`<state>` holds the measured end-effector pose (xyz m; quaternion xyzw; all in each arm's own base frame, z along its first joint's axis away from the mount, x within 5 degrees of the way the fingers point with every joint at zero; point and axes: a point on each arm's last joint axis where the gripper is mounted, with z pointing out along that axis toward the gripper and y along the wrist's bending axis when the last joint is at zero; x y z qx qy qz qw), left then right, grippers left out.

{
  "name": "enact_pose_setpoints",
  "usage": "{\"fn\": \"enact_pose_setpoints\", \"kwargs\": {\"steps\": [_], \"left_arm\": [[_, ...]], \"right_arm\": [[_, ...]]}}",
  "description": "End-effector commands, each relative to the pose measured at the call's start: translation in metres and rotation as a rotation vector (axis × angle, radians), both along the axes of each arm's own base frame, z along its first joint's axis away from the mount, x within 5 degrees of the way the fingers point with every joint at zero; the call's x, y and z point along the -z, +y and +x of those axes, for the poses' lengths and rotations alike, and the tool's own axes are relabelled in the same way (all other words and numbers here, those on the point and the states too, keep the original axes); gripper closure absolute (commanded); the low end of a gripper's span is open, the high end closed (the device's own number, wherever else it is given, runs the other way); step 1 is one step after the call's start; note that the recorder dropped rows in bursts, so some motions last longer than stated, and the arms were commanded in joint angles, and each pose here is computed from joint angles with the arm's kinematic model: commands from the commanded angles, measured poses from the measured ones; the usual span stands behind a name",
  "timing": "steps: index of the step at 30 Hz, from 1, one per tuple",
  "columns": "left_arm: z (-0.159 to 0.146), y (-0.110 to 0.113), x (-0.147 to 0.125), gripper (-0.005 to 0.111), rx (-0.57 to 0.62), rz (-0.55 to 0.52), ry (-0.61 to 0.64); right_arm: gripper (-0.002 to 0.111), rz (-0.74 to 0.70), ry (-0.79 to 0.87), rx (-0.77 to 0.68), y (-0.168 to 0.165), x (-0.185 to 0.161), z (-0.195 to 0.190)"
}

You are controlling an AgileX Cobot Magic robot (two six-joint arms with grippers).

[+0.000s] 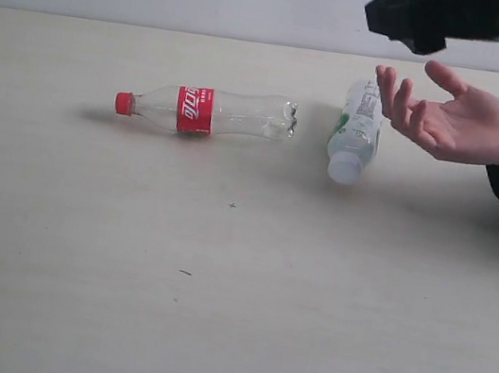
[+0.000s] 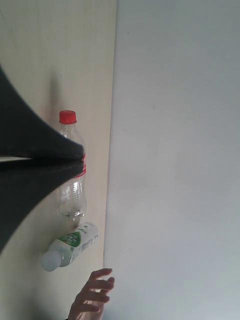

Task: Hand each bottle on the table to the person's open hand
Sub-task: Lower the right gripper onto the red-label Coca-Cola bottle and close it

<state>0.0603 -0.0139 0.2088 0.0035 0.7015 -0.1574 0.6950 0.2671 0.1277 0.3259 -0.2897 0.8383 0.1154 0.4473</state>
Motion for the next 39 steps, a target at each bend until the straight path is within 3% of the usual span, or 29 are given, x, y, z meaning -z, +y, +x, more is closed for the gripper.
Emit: {"fn": "enact_pose_setpoints", "kwargs": {"steps": [1, 6, 12, 16, 20, 25, 31, 39], "left_arm": [[-0.001, 0.000, -0.001, 0.107, -0.001, -0.014, -0.006], [-0.001, 0.000, -0.001, 0.107, -0.001, -0.014, -0.006], [-0.001, 0.000, -0.001, 0.107, -0.001, -0.014, -0.006], [-0.001, 0.001, 0.000, 0.107, -0.006, -0.012, 0.003], [0.000, 0.001, 0.001, 0.107, -0.007, -0.012, 0.007], [0.000, 0.001, 0.001, 0.107, -0.007, -0.012, 0.007], [0.000, 0.001, 0.001, 0.107, -0.007, -0.012, 0.007], [0.000, 0.001, 0.001, 0.107, -0.007, -0.012, 0.007]], "right_arm": [[0.041, 0.066, -0.025, 0.029, 0.012, 0.009, 0.031], [0.041, -0.047, -0.021, -0.101, 0.029, 0.010, 0.060], [0.041, -0.085, 0.076, -0.151, 0.050, 0.017, 0.101], [0.041, -0.263, 0.094, -0.273, 0.061, 0.028, 0.123], [0.041, -0.463, 0.063, -0.281, 0.077, 0.049, 0.141], [0.041, -0.678, 0.000, -0.451, 0.114, 0.081, 0.148], [0.039, -0.819, -0.044, -0.689, 0.147, 0.113, 0.140], [0.035, -0.911, -0.032, -0.760, 0.155, 0.140, 0.140]]}}
